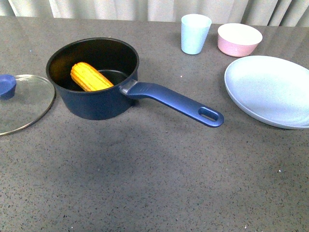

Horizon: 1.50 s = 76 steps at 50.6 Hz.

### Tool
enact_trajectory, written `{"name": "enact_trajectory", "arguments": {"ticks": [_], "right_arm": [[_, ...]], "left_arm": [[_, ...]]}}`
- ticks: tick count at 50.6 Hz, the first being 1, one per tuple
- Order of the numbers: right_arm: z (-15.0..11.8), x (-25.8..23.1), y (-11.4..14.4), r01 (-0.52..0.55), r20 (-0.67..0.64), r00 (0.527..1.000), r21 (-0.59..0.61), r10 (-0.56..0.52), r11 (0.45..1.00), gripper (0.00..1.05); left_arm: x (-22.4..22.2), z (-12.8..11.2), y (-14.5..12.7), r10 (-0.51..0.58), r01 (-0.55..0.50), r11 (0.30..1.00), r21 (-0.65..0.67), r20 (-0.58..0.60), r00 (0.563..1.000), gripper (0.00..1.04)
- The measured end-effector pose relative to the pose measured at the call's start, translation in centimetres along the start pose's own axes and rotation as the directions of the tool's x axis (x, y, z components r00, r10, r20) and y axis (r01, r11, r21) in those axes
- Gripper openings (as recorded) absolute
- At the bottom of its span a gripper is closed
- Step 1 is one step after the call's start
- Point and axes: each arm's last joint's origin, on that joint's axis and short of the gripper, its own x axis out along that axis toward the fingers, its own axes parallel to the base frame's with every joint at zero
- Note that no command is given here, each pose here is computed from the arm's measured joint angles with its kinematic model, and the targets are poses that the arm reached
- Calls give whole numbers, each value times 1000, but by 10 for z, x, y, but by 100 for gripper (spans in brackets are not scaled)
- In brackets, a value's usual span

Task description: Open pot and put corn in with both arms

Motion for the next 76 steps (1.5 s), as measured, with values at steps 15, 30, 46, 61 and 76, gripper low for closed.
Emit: {"name": "enact_trajectory", "arguments": {"ticks": [15, 30, 46, 61, 76], "right_arm": [[-13, -39, -20, 5, -4, 1000, 0, -5, 1000, 2], [-25, -60, -35, 5, 0, 1000, 2, -5, 1000, 2], [-20, -76, -36, 7, 14, 1000, 2, -7, 1000, 2], [-16, -90, -36, 7, 31, 1000, 2, -7, 1000, 2], [-15, -98, -36, 7, 32, 999, 2, -7, 1000, 2]], "left_arm": [[0, 0, 0, 0, 0, 1000, 0, 0, 1000, 96], [0, 0, 0, 0, 0, 1000, 0, 0, 1000, 96], [0, 0, 0, 0, 0, 1000, 0, 0, 1000, 96], [0, 0, 0, 0, 0, 1000, 0, 0, 1000, 96], [0, 0, 0, 0, 0, 1000, 0, 0, 1000, 96]]}}
